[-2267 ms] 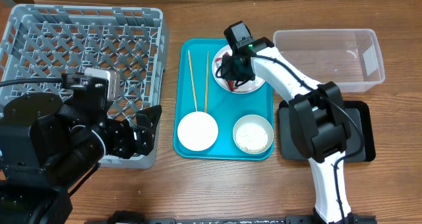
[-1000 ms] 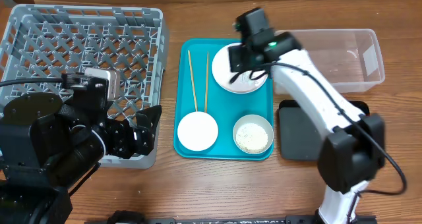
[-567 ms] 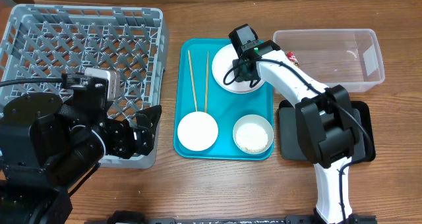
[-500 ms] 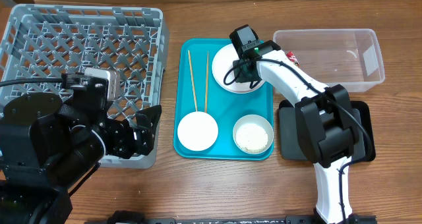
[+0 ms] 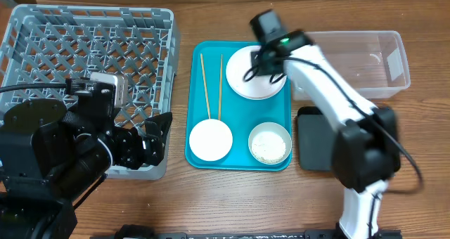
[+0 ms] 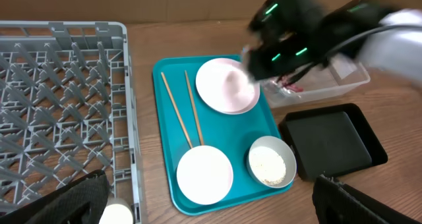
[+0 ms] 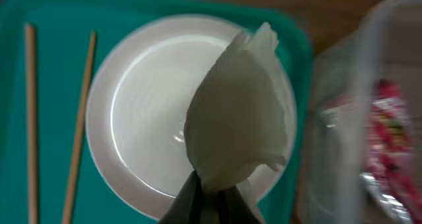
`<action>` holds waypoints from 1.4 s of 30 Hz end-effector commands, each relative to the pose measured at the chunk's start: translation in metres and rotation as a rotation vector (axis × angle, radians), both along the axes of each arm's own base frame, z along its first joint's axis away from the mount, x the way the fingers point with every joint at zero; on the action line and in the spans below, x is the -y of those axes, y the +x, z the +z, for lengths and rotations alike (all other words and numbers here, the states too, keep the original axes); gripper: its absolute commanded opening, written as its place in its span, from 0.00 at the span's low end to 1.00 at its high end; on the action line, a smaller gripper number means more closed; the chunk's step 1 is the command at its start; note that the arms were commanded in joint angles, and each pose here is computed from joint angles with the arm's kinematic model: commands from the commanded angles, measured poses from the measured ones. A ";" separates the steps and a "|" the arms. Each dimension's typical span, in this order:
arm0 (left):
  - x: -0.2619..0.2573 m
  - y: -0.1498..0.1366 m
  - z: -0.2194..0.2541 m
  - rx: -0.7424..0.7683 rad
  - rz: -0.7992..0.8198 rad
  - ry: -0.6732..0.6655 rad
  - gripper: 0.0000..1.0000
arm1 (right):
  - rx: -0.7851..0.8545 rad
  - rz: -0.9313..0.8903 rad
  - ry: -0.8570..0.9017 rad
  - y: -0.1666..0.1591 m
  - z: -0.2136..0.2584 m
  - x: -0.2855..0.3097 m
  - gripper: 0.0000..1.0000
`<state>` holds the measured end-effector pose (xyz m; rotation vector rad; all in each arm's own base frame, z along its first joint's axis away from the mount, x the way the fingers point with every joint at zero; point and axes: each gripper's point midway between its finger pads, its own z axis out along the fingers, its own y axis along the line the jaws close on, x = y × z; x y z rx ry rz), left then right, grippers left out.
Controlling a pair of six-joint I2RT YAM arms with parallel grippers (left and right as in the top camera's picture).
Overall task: Sort waste into correct bins and load items into the dishwasher
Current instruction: 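Drop the white tissue into the clear plastic bin, then grasp the rim of the grey rice bowl with right gripper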
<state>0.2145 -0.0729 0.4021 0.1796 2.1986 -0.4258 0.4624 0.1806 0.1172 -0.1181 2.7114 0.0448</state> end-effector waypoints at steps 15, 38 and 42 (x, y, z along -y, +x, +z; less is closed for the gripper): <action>0.003 0.000 0.001 0.003 -0.017 -0.001 1.00 | -0.083 -0.177 0.106 -0.014 0.022 0.096 0.56; 0.003 0.000 0.001 0.003 -0.017 -0.001 1.00 | -0.231 0.211 0.165 -0.187 0.042 -0.036 0.61; 0.003 0.000 0.001 0.003 -0.017 -0.001 1.00 | -0.219 0.249 0.099 -0.198 -0.002 -0.042 0.54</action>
